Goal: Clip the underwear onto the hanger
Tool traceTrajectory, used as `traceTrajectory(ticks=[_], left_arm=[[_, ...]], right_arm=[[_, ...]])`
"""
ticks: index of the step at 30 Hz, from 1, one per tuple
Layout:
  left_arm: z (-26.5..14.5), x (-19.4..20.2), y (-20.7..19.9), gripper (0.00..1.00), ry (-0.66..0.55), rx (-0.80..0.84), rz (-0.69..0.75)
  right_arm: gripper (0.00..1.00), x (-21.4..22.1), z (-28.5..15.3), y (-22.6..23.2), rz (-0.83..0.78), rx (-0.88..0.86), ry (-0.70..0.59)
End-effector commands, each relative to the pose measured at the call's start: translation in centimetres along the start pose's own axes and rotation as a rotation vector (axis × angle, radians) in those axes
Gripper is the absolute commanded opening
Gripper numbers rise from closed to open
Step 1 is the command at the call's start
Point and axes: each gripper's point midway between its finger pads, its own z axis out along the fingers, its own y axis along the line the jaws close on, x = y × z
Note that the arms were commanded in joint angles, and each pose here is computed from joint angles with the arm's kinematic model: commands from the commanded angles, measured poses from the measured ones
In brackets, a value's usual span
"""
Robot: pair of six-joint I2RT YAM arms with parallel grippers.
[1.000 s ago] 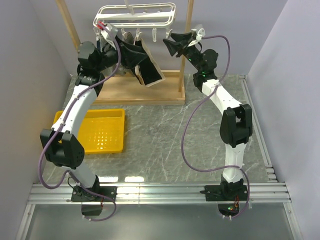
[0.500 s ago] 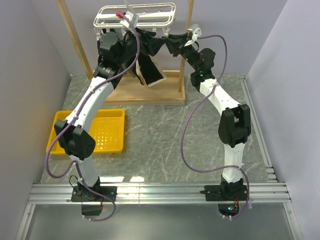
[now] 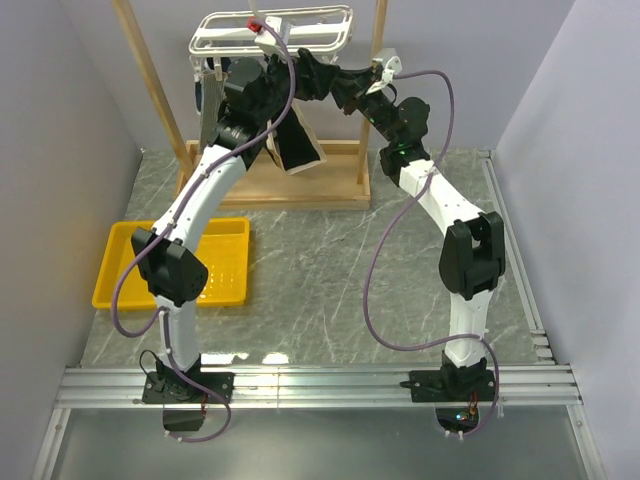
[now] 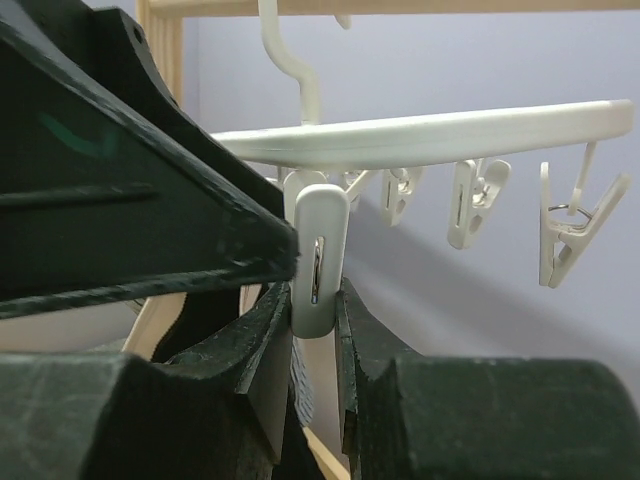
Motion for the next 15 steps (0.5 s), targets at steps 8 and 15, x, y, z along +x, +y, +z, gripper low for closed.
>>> traceTrajectory(ticks=[8, 15], left_arm=[[0.57, -3.02, -1.27, 0.67, -0.098, 0.007, -0.039], [1.02, -2.79, -1.36, 0.64, -0.104, 0.014, -0.052]], right_arm=[[0.00, -4.46, -0.12, 1.12, -0.059, -0.020, -0.070], [0.00, -4.24, -0.12, 1.75, -0.059, -0.033, -0.066]])
